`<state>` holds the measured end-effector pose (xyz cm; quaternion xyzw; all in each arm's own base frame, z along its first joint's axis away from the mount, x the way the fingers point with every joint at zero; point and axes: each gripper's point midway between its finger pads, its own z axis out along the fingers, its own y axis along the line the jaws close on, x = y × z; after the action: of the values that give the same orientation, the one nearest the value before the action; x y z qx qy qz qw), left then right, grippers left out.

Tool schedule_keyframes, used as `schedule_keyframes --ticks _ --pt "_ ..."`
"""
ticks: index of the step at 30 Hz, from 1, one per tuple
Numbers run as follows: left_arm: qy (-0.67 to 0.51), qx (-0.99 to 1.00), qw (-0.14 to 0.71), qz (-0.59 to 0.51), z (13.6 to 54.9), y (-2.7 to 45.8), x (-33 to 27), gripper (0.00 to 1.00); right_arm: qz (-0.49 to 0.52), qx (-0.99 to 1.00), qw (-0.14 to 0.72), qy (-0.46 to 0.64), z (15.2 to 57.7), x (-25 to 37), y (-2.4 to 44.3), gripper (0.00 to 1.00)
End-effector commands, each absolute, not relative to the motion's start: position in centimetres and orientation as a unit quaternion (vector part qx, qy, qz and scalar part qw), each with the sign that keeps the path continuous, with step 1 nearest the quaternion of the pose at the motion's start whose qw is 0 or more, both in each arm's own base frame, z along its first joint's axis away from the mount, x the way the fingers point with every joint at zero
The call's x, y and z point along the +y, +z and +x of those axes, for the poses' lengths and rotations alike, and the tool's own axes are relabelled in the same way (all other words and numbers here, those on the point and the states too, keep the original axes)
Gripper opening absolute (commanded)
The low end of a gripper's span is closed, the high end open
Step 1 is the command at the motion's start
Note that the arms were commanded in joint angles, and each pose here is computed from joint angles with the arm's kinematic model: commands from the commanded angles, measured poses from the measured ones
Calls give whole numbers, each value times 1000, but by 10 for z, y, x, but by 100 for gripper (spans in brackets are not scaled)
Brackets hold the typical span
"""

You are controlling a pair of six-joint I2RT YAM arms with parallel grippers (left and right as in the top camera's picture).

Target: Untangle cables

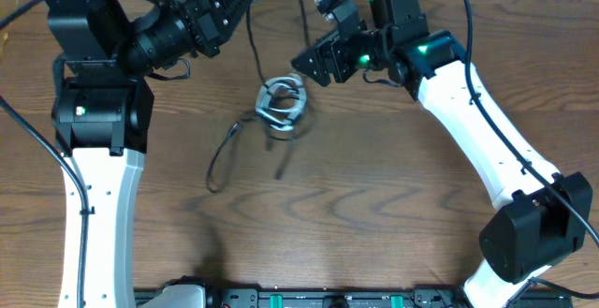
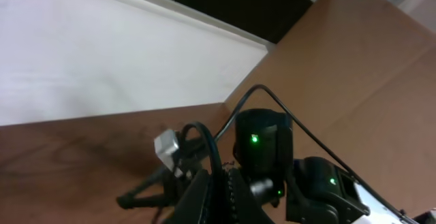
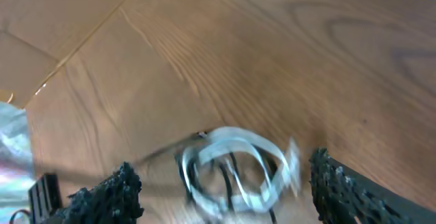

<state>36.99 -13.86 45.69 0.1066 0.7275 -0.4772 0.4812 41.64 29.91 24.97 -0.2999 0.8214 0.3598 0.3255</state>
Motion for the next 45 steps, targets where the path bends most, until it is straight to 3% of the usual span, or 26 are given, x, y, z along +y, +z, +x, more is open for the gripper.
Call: schedule_keyframes --ticks 1,4,8,12,21,30,35,40,42,45 --pt "-491 710 490 122 355 481 -142 8 -280 829 334 350 424 295 252 75" --pt "-494 710 487 120 354 481 -142 7 -260 844 336 327 431 288 246 52" --pt "-492 711 489 120 355 481 -141 7 -211 879 343 255 448 263 230 2" --pt "-439 738 503 100 368 462 -127 8 -192 876 373 237 455 241 254 1" --pt "-222 853 470 -33 406 368 -59 8 -141 850 459 218 444 168 374 1" --pt "-141 877 452 -80 427 334 -29 8 -77 867 454 190 430 98 394 1" --pt "-158 881 440 -70 429 327 -37 7 -86 858 447 239 423 96 402 1" --pt "-285 871 400 37 415 327 -100 8 -93 858 439 250 420 107 400 1" --pt "-326 866 374 61 409 321 -120 17 -91 859 438 250 420 109 400 1" --pt "-353 874 327 67 403 294 -141 57 -88 859 437 251 420 109 400 1"
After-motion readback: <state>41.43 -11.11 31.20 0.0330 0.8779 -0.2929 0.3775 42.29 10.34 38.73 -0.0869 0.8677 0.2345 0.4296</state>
